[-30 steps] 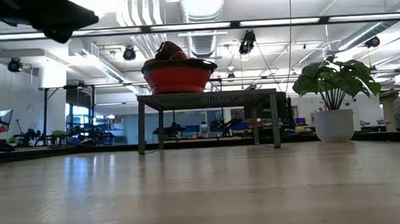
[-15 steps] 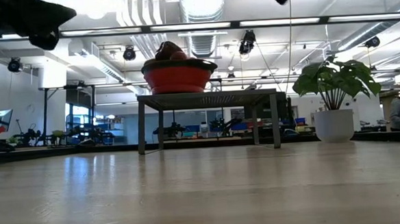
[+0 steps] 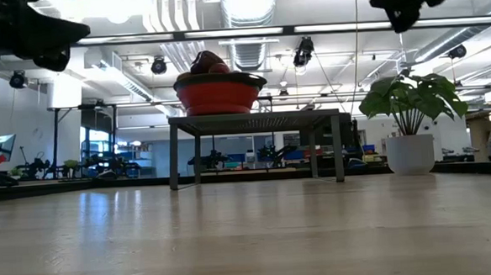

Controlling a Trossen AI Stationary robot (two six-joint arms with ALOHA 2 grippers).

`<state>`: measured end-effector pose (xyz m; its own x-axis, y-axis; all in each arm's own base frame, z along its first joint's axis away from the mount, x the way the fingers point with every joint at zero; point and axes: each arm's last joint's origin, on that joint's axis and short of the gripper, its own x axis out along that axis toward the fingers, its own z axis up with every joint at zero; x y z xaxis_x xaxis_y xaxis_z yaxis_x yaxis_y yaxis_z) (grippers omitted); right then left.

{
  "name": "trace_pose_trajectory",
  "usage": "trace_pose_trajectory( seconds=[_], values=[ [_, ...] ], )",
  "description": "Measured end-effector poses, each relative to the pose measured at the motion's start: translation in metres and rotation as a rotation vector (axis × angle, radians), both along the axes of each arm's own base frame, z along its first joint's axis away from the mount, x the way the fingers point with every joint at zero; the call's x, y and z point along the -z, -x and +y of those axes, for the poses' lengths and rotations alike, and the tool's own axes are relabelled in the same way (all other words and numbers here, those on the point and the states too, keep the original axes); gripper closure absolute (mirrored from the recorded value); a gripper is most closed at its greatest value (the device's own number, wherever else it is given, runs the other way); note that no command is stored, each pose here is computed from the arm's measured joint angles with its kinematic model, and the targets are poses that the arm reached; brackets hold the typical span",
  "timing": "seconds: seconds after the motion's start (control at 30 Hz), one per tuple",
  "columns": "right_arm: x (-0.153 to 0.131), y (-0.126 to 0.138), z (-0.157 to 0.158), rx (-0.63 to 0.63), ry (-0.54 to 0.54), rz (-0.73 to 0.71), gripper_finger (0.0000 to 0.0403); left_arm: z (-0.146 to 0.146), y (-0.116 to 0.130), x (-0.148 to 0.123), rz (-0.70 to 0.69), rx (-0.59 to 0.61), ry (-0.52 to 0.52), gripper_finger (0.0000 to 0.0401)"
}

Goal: Pick & Place Fruit
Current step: Return to Home Position

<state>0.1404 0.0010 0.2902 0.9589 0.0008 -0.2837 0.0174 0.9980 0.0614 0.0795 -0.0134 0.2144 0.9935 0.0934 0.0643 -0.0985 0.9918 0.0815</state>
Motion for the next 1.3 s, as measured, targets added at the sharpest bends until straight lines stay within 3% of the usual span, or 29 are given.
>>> trace_pose_trajectory(
  seconds=[0.2, 0.57, 1.0, 1.3],
  values=[
    [0.028, 0.016, 0.0, -0.004, -0.004, -0.068, 0.0394, -0.001, -0.002, 0.006, 0.027, 0.0, -0.004, 0.0395],
    [0.07, 0.025, 0.0, 0.018, -0.087, -0.009, 0.0394, -0.002, -0.006, 0.02, 0.064, 0.0, -0.012, 0.0391],
    [0.111, 0.024, 0.0, -0.013, 0.017, 0.125, 0.0394, -0.002, -0.007, 0.029, 0.105, 0.001, 0.049, 0.0381],
    [0.135, 0.027, 0.0, -0.014, 0.018, 0.196, 0.0394, -0.002, -0.007, 0.03, 0.11, 0.0, 0.109, 0.038]
  ],
)
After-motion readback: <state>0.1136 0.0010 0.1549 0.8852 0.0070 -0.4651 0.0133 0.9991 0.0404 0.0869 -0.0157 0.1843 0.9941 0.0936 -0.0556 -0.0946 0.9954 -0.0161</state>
